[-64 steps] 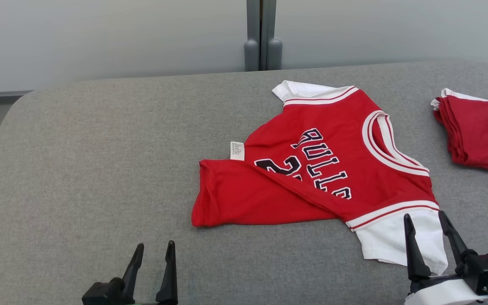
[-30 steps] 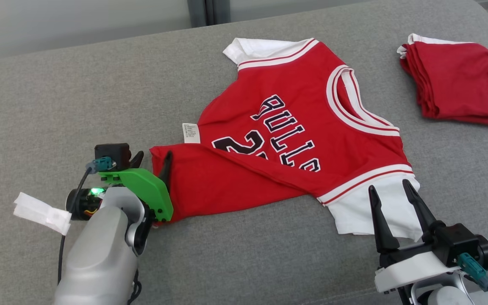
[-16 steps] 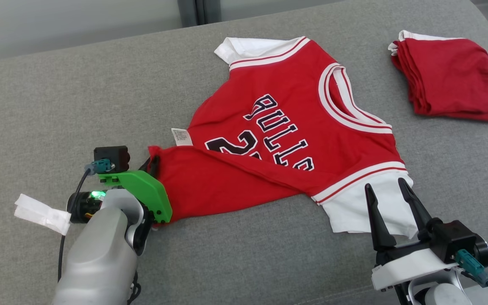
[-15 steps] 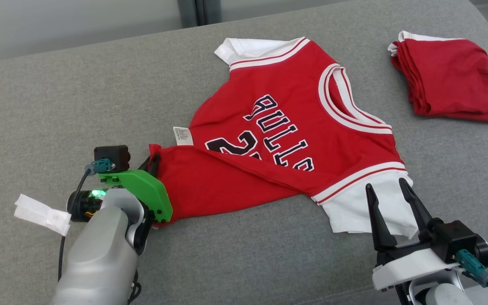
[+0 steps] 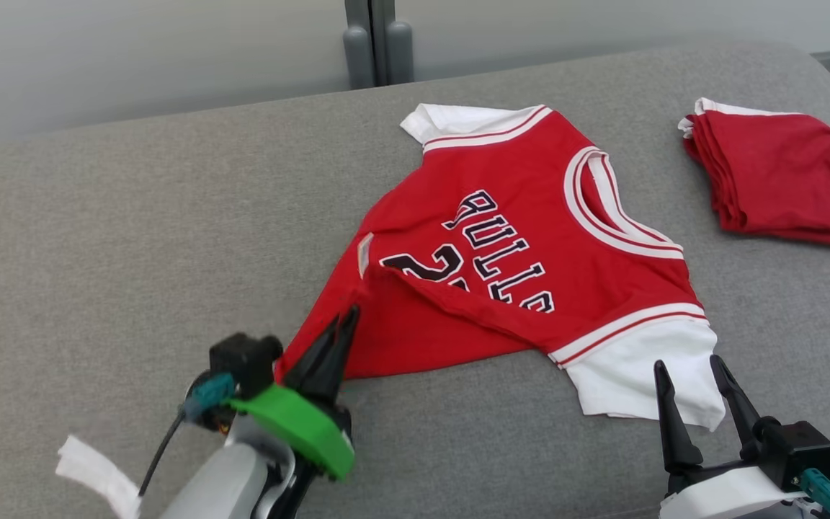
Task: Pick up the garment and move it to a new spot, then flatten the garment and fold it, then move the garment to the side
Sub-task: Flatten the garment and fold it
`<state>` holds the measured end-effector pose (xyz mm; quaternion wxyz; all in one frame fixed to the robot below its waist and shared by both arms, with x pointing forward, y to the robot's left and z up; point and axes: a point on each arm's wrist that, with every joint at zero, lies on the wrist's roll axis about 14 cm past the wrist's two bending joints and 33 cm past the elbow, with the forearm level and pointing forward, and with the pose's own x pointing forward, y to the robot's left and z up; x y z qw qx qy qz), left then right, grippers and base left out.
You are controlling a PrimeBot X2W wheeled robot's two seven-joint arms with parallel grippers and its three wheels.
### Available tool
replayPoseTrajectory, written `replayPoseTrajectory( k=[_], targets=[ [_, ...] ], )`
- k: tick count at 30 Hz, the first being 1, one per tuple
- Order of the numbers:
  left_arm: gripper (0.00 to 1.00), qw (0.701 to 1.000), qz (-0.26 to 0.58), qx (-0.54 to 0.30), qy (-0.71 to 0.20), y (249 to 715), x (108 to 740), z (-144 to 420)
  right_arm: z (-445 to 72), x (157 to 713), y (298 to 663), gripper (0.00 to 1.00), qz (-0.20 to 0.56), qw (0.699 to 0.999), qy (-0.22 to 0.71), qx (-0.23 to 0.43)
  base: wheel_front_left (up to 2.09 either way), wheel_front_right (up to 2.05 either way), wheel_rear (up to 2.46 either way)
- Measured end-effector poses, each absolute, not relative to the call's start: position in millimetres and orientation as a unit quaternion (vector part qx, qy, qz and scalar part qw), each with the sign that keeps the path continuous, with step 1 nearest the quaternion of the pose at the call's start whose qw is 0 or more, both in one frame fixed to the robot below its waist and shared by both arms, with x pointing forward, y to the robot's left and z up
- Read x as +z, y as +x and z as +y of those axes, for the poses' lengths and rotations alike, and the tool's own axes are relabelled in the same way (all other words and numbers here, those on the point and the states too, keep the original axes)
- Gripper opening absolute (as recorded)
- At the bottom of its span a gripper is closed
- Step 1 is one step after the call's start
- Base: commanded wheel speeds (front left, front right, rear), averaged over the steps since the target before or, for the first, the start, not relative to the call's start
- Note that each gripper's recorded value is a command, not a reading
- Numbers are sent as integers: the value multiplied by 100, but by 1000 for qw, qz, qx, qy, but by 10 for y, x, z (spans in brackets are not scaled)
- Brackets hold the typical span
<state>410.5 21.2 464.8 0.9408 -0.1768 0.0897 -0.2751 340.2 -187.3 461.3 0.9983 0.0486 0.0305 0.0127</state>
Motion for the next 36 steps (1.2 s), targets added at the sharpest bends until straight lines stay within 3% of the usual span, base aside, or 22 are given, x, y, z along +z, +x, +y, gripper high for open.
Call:
replayPoseTrajectory(
  k=[11, 13, 14, 17, 18, 19, 22, 27, 36],
  targets=[
    [0, 937, 155, -267, -162, 3082, 4210, 668, -1735, 4687, 3420, 100, 18, 998, 48, 37, 0, 0, 0],
    [16, 938, 166, -264, -150, 2991, 4128, 704, -1725, 4683, 3410, 100, 19, 998, 48, 39, 0, 0, 0],
    [36, 938, 171, -262, -146, 2952, 4094, 717, -1717, 4682, 3403, 100, 19, 998, 48, 40, 0, 0, 0],
    [51, 941, 178, -247, -147, 2863, 4032, 767, -1725, 4693, 3375, 100, 18, 998, 47, 39, 0, 0, 0],
    [73, 944, 179, -240, -142, 2842, 4010, 818, -1736, 4697, 3365, 100, 17, 998, 47, 37, 0, 0, 0],
    [84, 947, 179, -230, -135, 2830, 3991, 887, -1745, 4694, 3350, 100, 18, 998, 47, 36, 0, 0, 0],
    [100, 955, 183, -199, -124, 2771, 3934, 1083, -1764, 4685, 3302, 100, 19, 998, 47, 33, 0, 0, 0],
    [100, 964, 172, -142, -144, 2684, 3957, 1296, -1813, 4695, 3224, 100, 17, 998, 47, 26, 0, 0, 0],
    [100, 982, 38, -33, -181, 2894, 4583, 1716, -1797, 4798, 3195, 100, -1, 998, 50, 30, 0, 0, 0]
  ],
)
